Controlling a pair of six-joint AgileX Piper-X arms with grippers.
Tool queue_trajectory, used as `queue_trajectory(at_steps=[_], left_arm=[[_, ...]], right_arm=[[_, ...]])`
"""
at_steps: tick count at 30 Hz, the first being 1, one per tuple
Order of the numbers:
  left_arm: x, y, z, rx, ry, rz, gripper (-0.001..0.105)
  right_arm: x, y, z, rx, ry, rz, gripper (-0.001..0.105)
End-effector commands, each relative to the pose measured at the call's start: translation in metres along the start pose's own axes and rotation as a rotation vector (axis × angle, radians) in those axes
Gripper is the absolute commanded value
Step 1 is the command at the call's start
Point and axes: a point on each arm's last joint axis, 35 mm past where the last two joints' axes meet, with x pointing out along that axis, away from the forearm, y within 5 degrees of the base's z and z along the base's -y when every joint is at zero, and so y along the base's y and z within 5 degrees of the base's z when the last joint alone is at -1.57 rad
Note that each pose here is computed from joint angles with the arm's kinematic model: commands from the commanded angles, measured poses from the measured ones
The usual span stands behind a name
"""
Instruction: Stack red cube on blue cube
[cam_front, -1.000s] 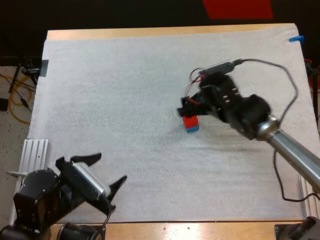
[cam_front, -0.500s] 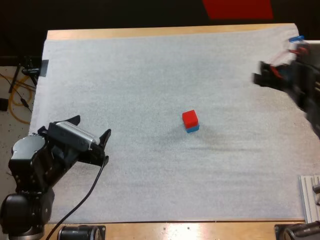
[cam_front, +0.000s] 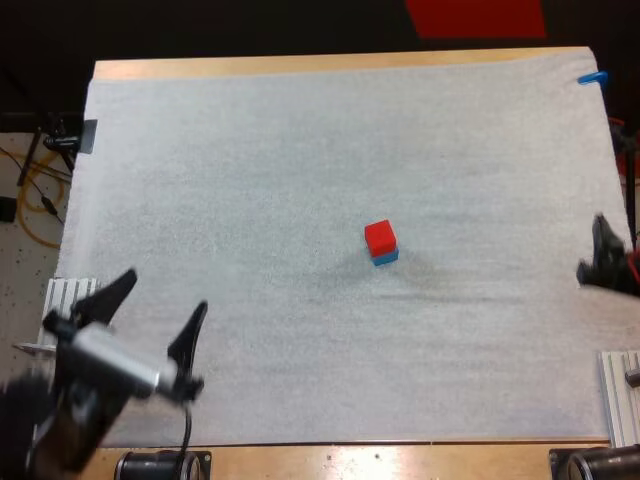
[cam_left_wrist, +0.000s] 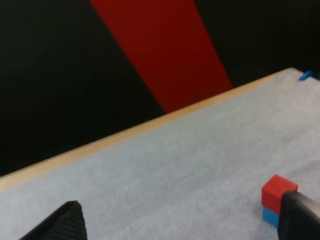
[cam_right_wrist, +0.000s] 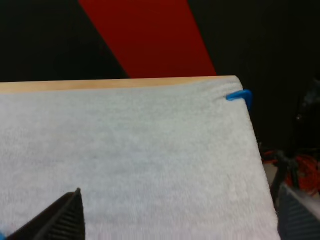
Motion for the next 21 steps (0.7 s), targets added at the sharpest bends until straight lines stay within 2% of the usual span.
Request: queue_trajectory(at_steps=[1,6,10,15,19,21], left_arm=[[-0.012,-0.005,0.0,0.0,-0.036,0.008,0.075],[-0.051,-0.02,-0.016,0.045,-0.134,0.007,0.075],[-0.072,-0.028,-0.03,0.056,-0.163,0.006,0.075],[-0.074,-0.029,-0.045,0.017,-0.064,0.008,0.075],[-0.074,-0.029,-0.054,-0.014,0.016,0.009,0.075],[-0.074,-0.028,-0.057,-0.024,0.044,0.024,0.075]], right_arm=[[-0.011,0.0,-0.008,-0.012,-0.011,-0.012,0.076],[-0.045,0.004,-0.043,0.015,-0.073,-0.027,0.076],[-0.068,0.007,-0.069,0.02,-0.125,-0.02,0.076],[-0.094,0.013,-0.101,0.026,-0.208,0.002,0.076],[-0.093,0.015,-0.108,0.005,-0.139,-0.003,0.076],[-0.089,0.016,-0.11,-0.04,-0.132,0.02,0.076]])
